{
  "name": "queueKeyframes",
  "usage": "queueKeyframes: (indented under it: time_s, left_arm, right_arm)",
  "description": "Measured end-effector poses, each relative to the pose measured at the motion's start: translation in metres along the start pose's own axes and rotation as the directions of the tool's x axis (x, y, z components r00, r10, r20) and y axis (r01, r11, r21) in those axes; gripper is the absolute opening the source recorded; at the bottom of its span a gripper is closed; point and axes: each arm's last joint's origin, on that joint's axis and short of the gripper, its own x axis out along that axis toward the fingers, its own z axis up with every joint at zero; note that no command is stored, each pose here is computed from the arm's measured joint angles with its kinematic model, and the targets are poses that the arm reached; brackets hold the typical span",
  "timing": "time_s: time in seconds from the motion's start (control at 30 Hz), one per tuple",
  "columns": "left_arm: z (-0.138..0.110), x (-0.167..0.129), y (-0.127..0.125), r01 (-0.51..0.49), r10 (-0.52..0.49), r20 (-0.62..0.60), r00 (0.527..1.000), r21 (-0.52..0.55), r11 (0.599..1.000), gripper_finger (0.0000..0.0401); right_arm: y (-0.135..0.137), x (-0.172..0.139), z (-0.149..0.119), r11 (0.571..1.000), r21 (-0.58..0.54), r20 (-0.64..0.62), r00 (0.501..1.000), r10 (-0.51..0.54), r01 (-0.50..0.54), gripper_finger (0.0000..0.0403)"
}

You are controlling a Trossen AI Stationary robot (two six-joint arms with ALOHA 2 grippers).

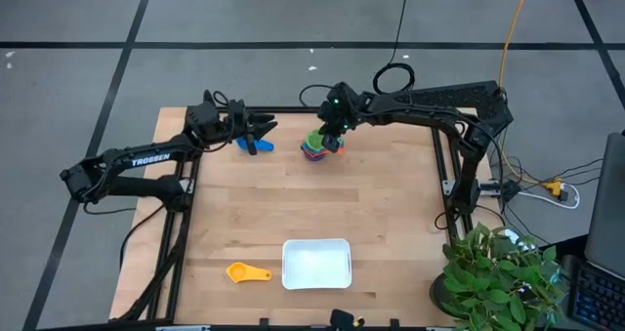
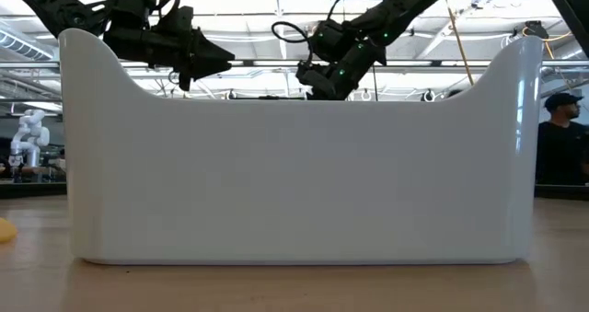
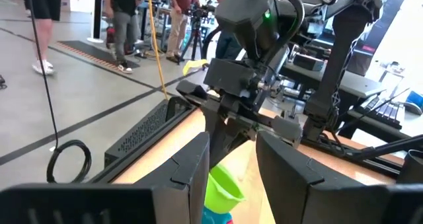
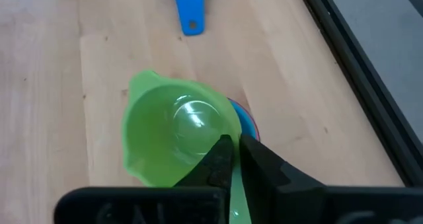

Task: Nest measuring cups in basket
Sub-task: Stack the green measuring cup on the light blue measuring cup

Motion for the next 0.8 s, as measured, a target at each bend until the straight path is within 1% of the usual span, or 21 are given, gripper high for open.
queueKeyframes:
  time_s: [0.13,0.33,0.57,0.67,0.8]
  left_arm:
    - [0.000,0.000,0.000,0.001,-0.001,0.000,1.000,0.000,1.000,0.0127]
    - [-0.001,0.001,-0.002,0.007,-0.007,-0.010,1.000,-0.002,1.000,0.0127]
    - [-0.003,0.002,-0.006,0.023,-0.023,-0.026,0.999,0.009,1.000,0.0127]
    - [-0.004,0.002,-0.006,0.023,-0.023,-0.030,0.999,0.009,1.000,0.0127]
    - [-0.005,0.002,-0.005,0.020,-0.020,-0.045,0.999,0.004,1.000,0.0127]
  right_arm:
    - [0.000,0.009,-0.003,1.000,0.002,-0.019,1.000,-0.001,0.001,0.0020]
    - [-0.001,0.021,-0.010,0.999,-0.003,-0.065,0.997,-0.038,0.038,0.0021]
    - [-0.001,0.022,-0.010,0.999,-0.017,-0.062,0.997,-0.035,0.034,0.0027]
    - [-0.001,0.022,-0.010,0.999,-0.022,-0.062,0.998,-0.033,0.032,0.0046]
    - [-0.001,0.021,-0.009,0.999,-0.026,-0.062,0.998,-0.032,0.030,0.0090]
